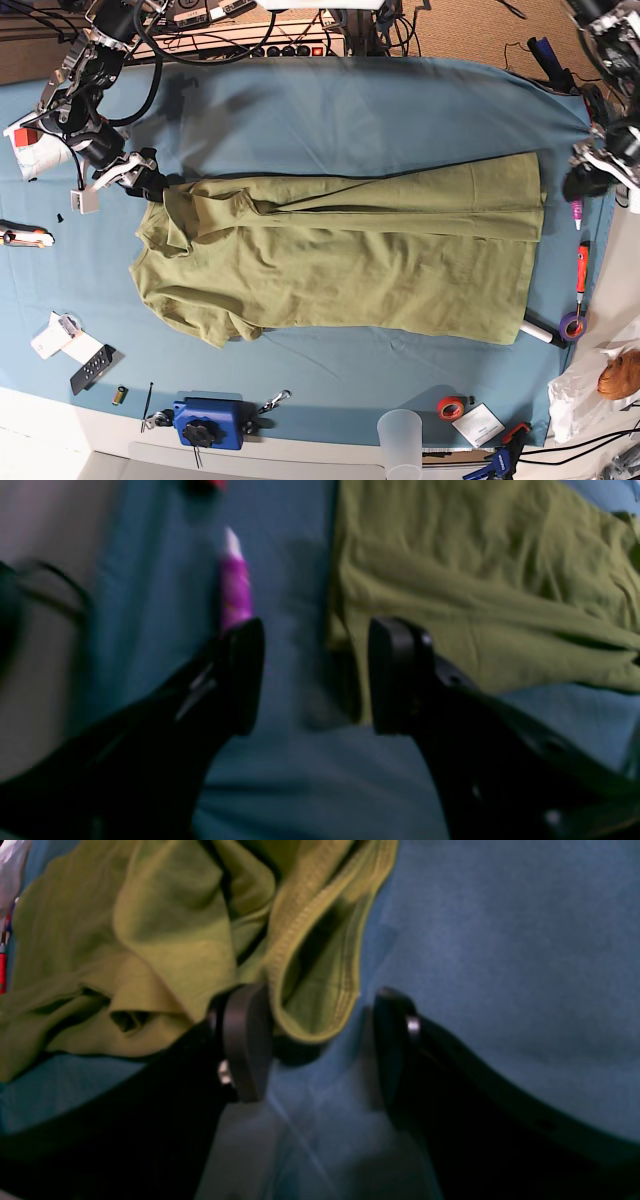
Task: Layout the t-shirt on the table in an organized manner, then fold the t-shirt properly
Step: 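Grasp the folded edge corners with both grippers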
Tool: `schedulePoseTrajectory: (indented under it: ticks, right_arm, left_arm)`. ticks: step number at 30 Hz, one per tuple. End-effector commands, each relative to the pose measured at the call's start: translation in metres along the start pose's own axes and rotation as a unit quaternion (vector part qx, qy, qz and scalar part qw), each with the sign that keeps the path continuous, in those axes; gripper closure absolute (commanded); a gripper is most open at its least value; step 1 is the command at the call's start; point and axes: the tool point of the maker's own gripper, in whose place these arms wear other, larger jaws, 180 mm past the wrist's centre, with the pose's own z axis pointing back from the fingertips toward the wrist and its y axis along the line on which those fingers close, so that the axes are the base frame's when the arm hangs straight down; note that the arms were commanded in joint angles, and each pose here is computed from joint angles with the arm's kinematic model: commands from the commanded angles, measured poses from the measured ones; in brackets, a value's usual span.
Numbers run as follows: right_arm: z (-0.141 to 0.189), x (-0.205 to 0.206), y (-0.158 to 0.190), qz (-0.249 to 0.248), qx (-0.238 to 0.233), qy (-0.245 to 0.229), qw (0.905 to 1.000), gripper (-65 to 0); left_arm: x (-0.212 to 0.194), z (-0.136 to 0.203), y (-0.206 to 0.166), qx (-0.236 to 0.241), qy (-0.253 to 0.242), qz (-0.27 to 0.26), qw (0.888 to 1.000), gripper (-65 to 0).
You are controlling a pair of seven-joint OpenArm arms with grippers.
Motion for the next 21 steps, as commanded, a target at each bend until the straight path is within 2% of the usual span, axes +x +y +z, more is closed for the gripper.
schedulePoseTrajectory:
  ticks: [1,4,8,14,17,21]
  right_arm:
    - [0.004,0.018,0.003,0.013,0.008,-0.027,0.9995,-32.0]
    - [0.004,0.018,0.003,0.014,0.008,-0.025,0.9996,-32.0]
    - [0.004,0.012,0.002,0.014,0.007,-0.009,0.9998,-32.0]
    - [0.004,0.01,0.003,0.013,0.008,-0.004,0.9999,-32.0]
    - [0.004,0.013,0.006,0.009,0.018,-0.012,0.9997,-32.0]
    - [0.004,0.013,0.007,0.008,0.019,-0.011,0.9997,-32.0]
  left_arm:
    - [0.01,0.0,-0.006,-0.011,-0.01,-0.013,1.0,-33.4]
    - [-0.003,-0.015,-0.016,-0.016,0.023,-0.027,0.999,-33.4]
    - [-0.009,-0.027,-0.006,0.036,0.04,-0.035,0.998,-33.5]
    - [-0.011,-0.034,-0.011,0.037,0.045,-0.05,0.997,-33.5]
    - [-0.009,-0.04,-0.006,0.046,0.053,-0.039,0.997,-33.4]
    - [-0.01,-0.051,-0.011,0.016,0.061,-0.029,0.998,-33.4]
